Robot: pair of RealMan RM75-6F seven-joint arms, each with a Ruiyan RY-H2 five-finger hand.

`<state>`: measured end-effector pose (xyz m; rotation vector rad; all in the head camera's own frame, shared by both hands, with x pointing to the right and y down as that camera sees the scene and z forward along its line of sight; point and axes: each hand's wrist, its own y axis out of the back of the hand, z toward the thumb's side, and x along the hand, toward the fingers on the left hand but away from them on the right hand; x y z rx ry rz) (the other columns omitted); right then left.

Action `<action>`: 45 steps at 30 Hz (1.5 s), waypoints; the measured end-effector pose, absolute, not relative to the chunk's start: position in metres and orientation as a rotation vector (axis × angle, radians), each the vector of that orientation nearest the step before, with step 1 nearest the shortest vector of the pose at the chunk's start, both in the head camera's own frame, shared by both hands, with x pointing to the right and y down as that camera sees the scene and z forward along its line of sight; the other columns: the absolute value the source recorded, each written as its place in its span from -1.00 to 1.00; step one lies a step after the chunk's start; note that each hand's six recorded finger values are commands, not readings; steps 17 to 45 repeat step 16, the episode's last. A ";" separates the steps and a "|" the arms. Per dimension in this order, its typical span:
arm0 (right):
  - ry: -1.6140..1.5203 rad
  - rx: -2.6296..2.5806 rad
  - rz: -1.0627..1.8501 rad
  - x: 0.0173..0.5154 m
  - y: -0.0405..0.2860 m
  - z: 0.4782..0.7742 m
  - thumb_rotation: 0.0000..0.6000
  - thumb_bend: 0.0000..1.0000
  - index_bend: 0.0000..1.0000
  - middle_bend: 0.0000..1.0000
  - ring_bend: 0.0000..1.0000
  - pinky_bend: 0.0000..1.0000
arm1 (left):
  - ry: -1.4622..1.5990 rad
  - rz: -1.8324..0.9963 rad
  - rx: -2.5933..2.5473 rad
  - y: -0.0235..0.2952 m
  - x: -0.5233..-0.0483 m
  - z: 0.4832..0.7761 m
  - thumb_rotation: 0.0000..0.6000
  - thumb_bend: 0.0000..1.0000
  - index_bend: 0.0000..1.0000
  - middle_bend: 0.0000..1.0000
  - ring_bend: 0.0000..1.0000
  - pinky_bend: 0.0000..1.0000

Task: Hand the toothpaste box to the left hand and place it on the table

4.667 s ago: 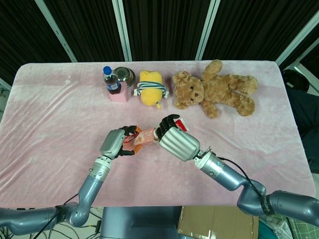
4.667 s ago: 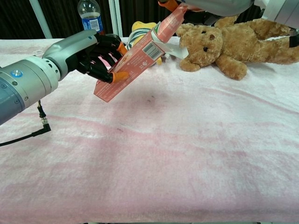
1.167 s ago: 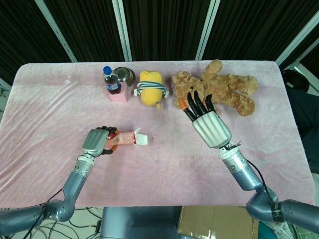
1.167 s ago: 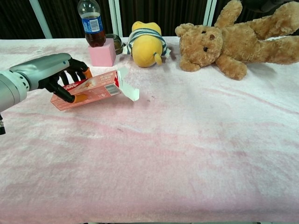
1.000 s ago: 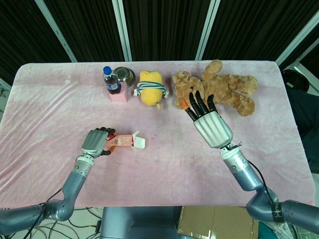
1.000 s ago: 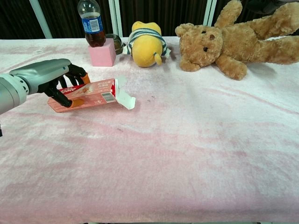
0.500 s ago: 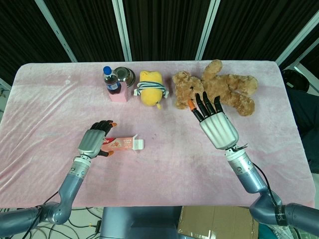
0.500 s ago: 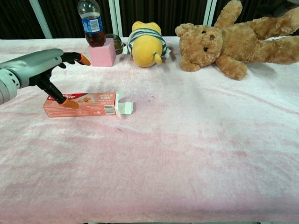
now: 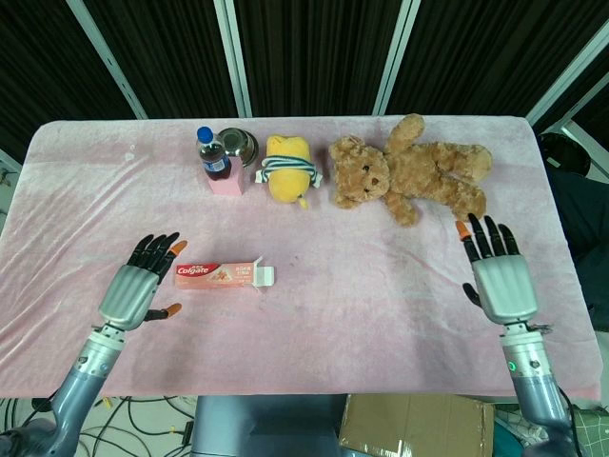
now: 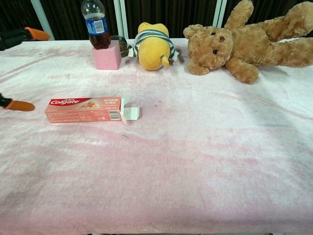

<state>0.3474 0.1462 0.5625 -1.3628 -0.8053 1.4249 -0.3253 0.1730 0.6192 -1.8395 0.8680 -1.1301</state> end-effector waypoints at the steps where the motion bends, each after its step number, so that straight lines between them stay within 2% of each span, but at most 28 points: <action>1: -0.823 -1.372 1.444 0.356 0.153 0.561 1.00 -0.74 -1.00 -1.00 -1.00 -0.78 | 0.868 -1.139 -1.835 0.178 -0.333 0.617 1.00 -0.96 -1.00 -1.00 -1.00 -1.00; 6: -0.898 -1.388 1.504 0.392 0.190 0.551 1.00 -0.75 -1.00 -1.00 -1.00 -0.79 | 0.855 -1.213 -1.809 0.203 -0.367 0.607 1.00 -0.97 -1.00 -1.00 -1.00 -1.00; 12: -0.902 -1.368 1.514 0.415 0.216 0.545 1.00 -0.75 -1.00 -1.00 -1.00 -0.79 | 0.854 -1.224 -1.771 0.216 -0.386 0.603 1.00 -0.97 -1.00 -1.00 -1.00 -1.00; 45: -0.916 -1.360 1.536 0.423 0.218 0.549 1.00 -0.75 -1.00 -1.00 -1.00 -0.79 | 0.844 -1.216 -1.756 0.217 -0.388 0.605 1.00 -0.97 -1.00 -1.00 -1.00 -1.00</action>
